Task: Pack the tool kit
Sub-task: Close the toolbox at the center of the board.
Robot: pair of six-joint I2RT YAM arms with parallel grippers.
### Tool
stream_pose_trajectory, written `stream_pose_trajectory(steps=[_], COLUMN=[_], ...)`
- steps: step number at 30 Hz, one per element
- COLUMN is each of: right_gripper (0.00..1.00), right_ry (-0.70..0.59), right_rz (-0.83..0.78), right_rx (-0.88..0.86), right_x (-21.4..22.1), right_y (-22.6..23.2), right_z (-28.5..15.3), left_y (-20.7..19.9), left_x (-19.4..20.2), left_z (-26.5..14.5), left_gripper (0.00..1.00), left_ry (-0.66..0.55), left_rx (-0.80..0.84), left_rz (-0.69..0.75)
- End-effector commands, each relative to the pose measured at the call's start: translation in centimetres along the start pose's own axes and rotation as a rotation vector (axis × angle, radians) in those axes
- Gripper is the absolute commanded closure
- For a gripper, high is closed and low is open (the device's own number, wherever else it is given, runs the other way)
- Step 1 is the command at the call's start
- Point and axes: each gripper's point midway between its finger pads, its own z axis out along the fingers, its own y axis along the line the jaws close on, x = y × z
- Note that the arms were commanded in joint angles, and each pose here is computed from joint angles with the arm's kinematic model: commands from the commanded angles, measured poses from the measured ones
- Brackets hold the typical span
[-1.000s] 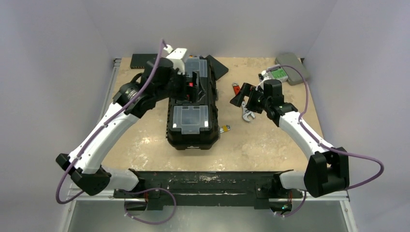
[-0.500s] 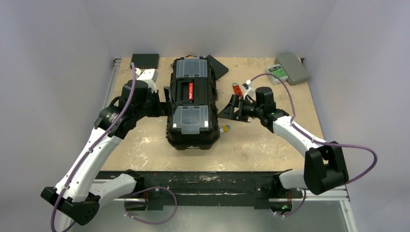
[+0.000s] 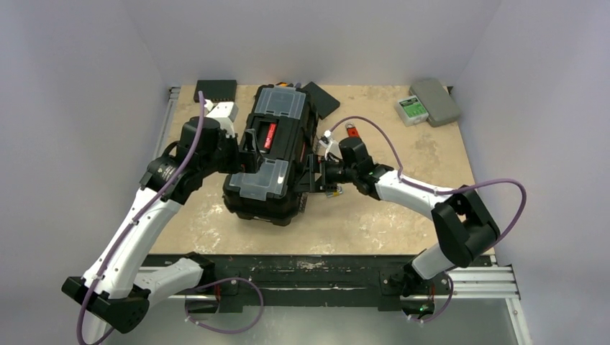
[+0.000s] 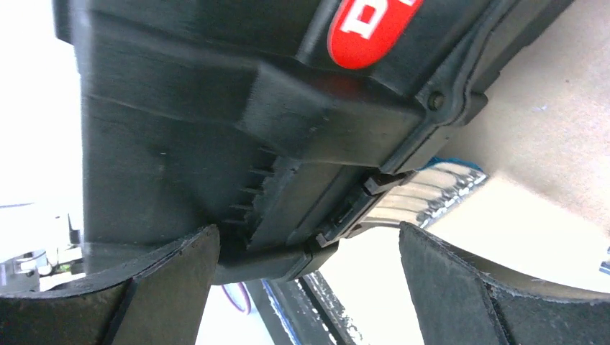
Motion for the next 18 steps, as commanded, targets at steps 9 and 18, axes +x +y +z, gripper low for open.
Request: stream_pose_trajectory(steps=[9,18], right_gripper=[0.04,0.04], right_ry=[-0.179,-0.255], right_rz=[-0.095,0.043], right_rx=[0.064,0.128], right_x=[-7.0,-10.2], right_y=[1.0,-4.6], right_z=[-5.1,-7.7], left_y=[-2.7,-5.5], left_x=[-2.7,-4.1], left_z=[0.3,2.7], left_gripper=[0.09,0.09], left_ry=[-0.010,-0.001], left_rx=[-0.037,-0.012], left_rz=[0.220,0.308])
